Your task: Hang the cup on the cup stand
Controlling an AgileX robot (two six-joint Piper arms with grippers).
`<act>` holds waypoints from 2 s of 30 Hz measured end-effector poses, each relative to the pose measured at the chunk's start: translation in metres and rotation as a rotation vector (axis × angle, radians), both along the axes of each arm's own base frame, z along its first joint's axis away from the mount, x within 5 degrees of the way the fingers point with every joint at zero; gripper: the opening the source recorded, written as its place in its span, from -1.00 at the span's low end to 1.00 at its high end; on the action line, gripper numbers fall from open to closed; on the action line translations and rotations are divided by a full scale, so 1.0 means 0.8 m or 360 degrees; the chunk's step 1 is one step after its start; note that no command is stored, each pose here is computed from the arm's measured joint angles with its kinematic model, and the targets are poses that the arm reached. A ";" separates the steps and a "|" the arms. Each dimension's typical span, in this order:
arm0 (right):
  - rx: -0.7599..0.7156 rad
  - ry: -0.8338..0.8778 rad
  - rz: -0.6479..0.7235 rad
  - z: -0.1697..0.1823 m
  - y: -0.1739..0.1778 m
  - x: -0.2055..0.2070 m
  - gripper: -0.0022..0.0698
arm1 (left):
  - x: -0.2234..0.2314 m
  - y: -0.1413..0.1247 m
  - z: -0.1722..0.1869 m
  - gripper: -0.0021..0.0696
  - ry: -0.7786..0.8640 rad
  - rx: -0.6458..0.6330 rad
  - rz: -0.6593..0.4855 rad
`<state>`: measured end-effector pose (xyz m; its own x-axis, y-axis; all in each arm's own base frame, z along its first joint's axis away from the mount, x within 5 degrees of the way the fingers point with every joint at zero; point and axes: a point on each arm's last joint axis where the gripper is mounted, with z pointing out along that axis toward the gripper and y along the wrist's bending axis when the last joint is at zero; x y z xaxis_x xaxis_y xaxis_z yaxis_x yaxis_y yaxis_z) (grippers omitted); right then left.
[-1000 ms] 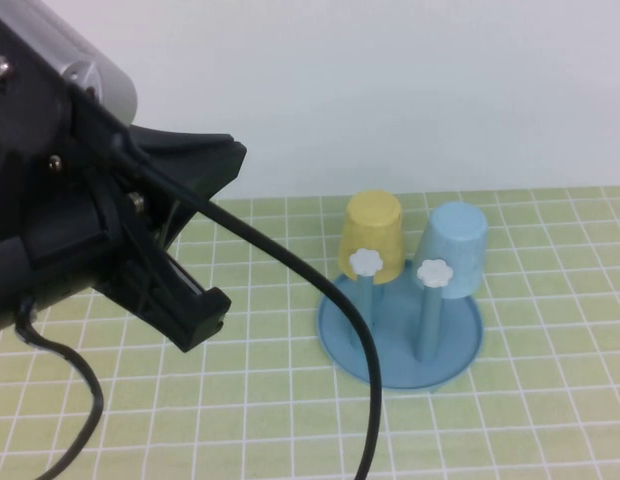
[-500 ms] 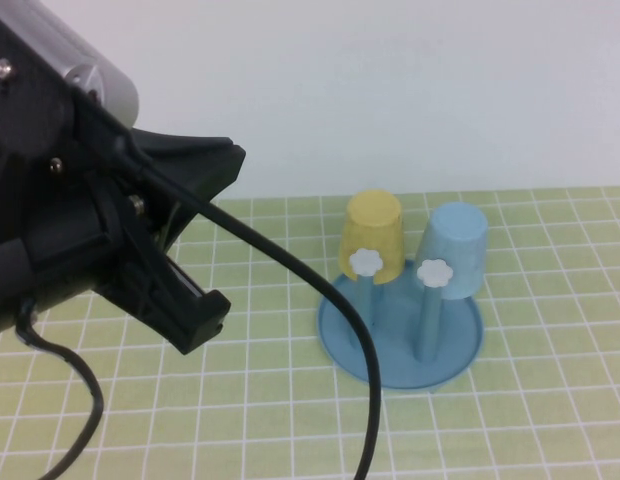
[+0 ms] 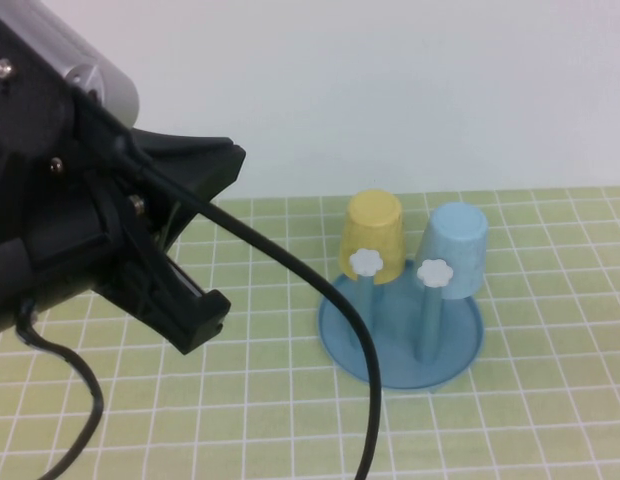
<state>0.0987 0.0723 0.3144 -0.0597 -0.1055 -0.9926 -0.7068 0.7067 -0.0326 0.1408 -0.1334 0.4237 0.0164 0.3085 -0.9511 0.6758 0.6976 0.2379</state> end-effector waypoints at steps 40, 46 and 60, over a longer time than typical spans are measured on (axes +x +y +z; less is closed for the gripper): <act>0.0213 -0.0120 -0.0849 0.003 -0.056 0.016 -0.93 | -0.071 0.168 0.044 -0.94 -0.0357 -0.0345 0.1164; 0.0058 -0.0242 -0.1038 0.000 -0.076 -0.010 -0.93 | -0.098 0.164 0.013 -0.94 -0.0258 -0.0615 0.1126; -0.0199 -0.0168 -0.1100 -0.089 -0.084 -0.044 -0.93 | -0.109 0.167 -0.187 -0.94 -0.0113 -0.0542 0.1210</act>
